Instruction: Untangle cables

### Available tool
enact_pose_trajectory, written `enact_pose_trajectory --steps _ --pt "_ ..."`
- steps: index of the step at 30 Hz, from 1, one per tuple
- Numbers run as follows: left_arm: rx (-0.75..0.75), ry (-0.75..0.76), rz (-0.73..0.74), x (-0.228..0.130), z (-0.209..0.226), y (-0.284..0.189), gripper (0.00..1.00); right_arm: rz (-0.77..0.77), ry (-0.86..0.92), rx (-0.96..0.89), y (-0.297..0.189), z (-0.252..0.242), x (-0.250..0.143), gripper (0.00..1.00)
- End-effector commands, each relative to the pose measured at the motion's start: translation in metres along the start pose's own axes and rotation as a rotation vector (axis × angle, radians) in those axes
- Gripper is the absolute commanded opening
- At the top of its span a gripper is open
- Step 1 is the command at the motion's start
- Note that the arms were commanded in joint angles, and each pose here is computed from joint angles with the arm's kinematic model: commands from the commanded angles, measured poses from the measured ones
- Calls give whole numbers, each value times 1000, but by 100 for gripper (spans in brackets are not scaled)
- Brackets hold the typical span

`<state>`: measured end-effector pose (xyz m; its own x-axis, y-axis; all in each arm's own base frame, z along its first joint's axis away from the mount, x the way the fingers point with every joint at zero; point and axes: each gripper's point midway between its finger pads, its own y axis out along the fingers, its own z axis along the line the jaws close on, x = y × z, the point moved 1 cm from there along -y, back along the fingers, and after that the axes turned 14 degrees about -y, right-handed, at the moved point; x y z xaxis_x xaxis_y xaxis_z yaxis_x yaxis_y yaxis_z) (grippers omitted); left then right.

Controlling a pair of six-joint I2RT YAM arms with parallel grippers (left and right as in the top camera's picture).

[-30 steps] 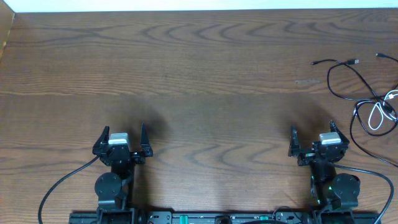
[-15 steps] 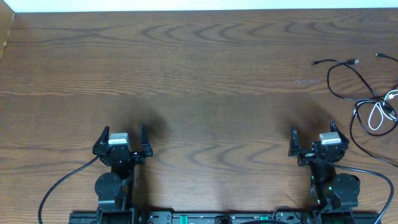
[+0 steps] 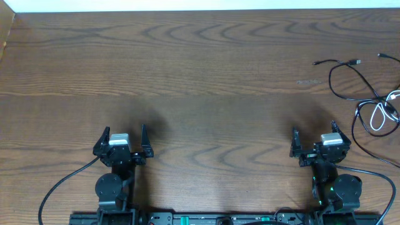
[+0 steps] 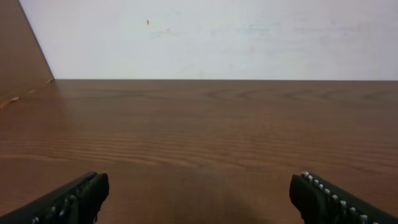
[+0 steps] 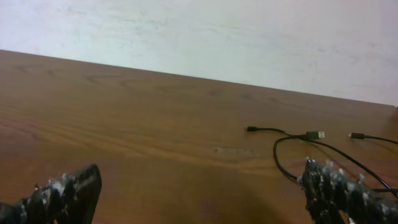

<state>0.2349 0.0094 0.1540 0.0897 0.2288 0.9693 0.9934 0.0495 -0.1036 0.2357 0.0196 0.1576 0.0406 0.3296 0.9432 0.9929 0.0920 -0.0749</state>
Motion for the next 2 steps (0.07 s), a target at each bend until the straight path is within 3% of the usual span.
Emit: enact_pose_trajectory --steps 1,2 --pt "29 -3 47 -15 7 1 98 -6 -11 12 0 3 1 99" --pt "29 -3 47 -15 7 1 98 -6 -11 12 0 3 1 99"
